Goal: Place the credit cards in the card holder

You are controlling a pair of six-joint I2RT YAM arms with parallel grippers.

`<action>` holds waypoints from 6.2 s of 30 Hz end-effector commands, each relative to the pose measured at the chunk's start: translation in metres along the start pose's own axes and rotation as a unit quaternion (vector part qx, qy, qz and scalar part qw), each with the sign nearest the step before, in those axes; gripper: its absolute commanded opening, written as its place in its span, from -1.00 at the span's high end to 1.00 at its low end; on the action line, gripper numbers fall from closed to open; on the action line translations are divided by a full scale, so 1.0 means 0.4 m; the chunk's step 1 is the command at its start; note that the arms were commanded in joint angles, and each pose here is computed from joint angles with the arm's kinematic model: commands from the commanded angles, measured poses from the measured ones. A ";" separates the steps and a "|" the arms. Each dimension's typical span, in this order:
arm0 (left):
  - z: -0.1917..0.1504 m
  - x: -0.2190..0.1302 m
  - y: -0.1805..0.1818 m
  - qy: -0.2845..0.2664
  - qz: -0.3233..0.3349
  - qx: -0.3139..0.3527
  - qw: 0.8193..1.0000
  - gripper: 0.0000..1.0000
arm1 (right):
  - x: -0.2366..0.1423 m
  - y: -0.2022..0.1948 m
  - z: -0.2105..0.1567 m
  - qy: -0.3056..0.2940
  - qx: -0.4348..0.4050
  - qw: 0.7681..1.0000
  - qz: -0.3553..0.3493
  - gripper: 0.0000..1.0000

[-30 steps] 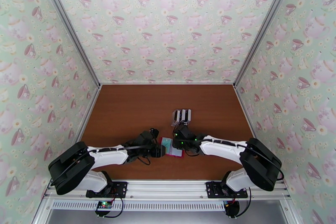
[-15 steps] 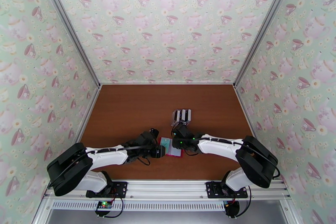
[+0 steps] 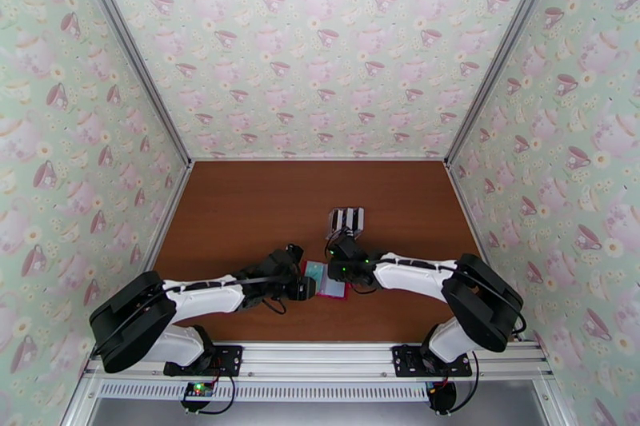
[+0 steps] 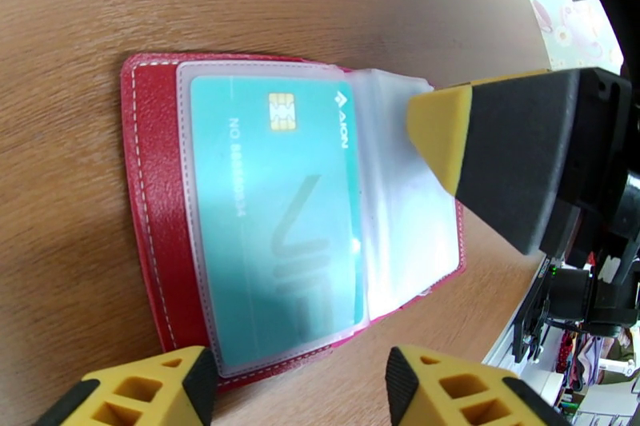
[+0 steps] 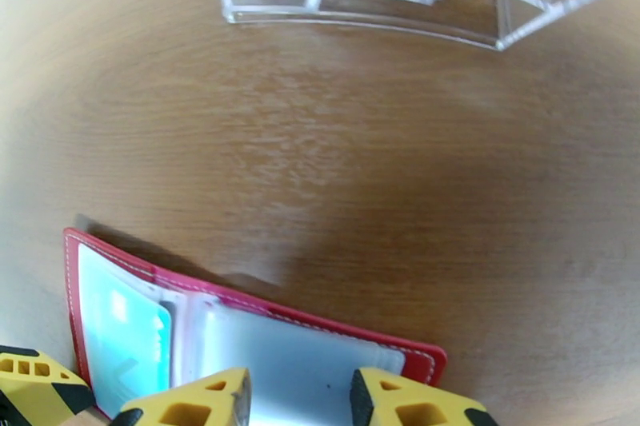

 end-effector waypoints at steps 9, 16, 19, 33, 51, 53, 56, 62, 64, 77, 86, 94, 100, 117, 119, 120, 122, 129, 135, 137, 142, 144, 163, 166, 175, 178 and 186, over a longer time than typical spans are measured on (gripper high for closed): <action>-0.030 0.002 0.099 0.013 0.100 0.006 0.995 -0.25 | 0.028 0.035 -0.010 0.012 0.011 0.999 0.045 0.19; -0.039 0.014 0.094 0.019 0.091 0.003 0.996 -0.33 | 0.016 0.082 -0.014 0.007 0.031 0.993 0.110 0.20; -0.042 0.018 0.091 0.022 0.085 0.002 0.996 -0.38 | 0.015 0.092 -0.016 0.008 0.035 0.992 0.125 0.20; -0.043 0.021 0.085 0.022 0.079 0.004 0.997 -0.42 | -0.014 0.151 0.010 -0.012 0.054 0.980 0.193 0.21; -0.028 0.014 0.112 0.008 0.124 0.005 0.992 0.37 | -0.081 0.143 0.056 -0.043 0.032 0.983 0.173 0.16; -0.026 0.013 0.108 0.007 0.122 0.004 0.993 0.42 | -0.096 0.134 0.063 -0.049 0.029 0.984 0.166 0.16; -0.023 0.012 0.102 0.005 0.118 0.003 0.993 0.45 | -0.108 0.123 0.067 -0.055 0.027 0.985 0.159 0.14; -0.011 0.001 0.079 -0.001 0.115 0.008 0.993 0.31 | -0.096 0.113 0.059 -0.049 0.021 0.987 0.149 0.14; -0.005 -0.006 0.069 -0.005 0.112 0.012 0.994 0.18 | -0.090 0.116 0.056 -0.047 0.020 0.987 0.151 0.14; 0.031 -0.040 -0.019 -0.025 0.079 0.036 0.996 0.04 | -0.082 0.113 0.068 -0.048 0.010 0.989 0.142 0.14; 0.075 -0.070 -0.066 -0.055 0.079 0.057 0.994 -0.02 | -0.134 0.060 0.119 -0.069 -0.005 0.994 0.090 0.12; 0.175 -0.048 -0.142 -0.078 0.071 0.084 0.991 -0.06 | -0.200 -0.045 0.211 -0.086 -0.019 0.996 -0.007 0.12; 0.263 -0.012 -0.182 -0.084 0.046 0.073 0.993 -0.08 | -0.243 -0.100 0.265 -0.097 -0.022 0.994 -0.053 0.12; 0.425 0.107 -0.205 -0.071 -0.011 0.026 0.997 -0.08 | -0.223 -0.205 0.352 -0.088 -0.025 0.989 -0.120 -0.26; 0.430 0.127 -0.204 -0.060 -0.019 0.024 0.998 -0.08 | -0.211 -0.217 0.358 -0.082 -0.027 0.988 -0.128 -0.26; 0.433 0.135 -0.202 -0.057 -0.019 0.023 0.998 -0.08 | -0.207 -0.221 0.361 -0.081 -0.028 0.988 -0.131 -0.26; 0.441 0.151 -0.195 -0.052 -0.025 0.016 0.998 -0.09 | -0.194 -0.232 0.367 -0.075 -0.027 0.988 -0.133 -0.26; 0.466 0.173 -0.185 -0.049 -0.048 -0.003 0.998 -0.09 | -0.160 -0.233 0.369 -0.061 -0.031 0.989 -0.131 -0.27; 0.464 0.188 -0.186 -0.038 -0.058 -0.007 0.998 -0.08 | -0.145 -0.236 0.371 -0.055 -0.034 0.989 -0.136 -0.27; 0.459 0.197 -0.183 -0.032 -0.059 -0.009 0.998 -0.07 | -0.138 -0.239 0.372 -0.050 -0.037 0.988 -0.139 -0.27; 0.450 0.215 -0.168 -0.023 -0.055 -0.013 0.998 -0.07 | -0.120 -0.245 0.374 -0.037 -0.046 0.987 -0.150 -0.28; 0.447 0.219 -0.160 -0.021 -0.053 -0.014 0.998 -0.07 | -0.116 -0.246 0.374 -0.034 -0.049 0.986 -0.153 -0.28; 0.415 0.228 -0.119 -0.010 -0.038 -0.023 0.999 0.14 | -0.093 -0.267 0.369 -0.001 -0.079 0.980 -0.185 -0.26; 0.412 0.231 -0.116 -0.008 -0.038 -0.025 0.999 0.14 | -0.091 -0.264 0.366 0.005 -0.087 0.978 -0.190 -0.26; 0.410 0.231 -0.115 -0.007 -0.040 -0.026 0.999 0.14 | -0.068 -0.270 0.345 0.026 -0.097 0.974 -0.205 -0.26; 0.410 0.234 -0.113 -0.006 -0.040 -0.028 0.999 0.13 | -0.061 -0.274 0.341 0.030 -0.097 0.973 -0.209 -0.26; 0.407 0.238 -0.110 -0.004 -0.039 -0.029 0.999 0.13 | -0.060 -0.277 0.328 0.035 -0.098 0.972 -0.208 -0.26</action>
Point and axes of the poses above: each hand's point on the last joint's axis, 136 mm out from that joint toward the fingers, its own x axis out along the fingers, its own y axis along the line the jaws close on, z = x × y, the point moved 1 cm from there along -x, back along the fingers, and after that the axes turned 14 degrees about -x, right-handed, at the moved point
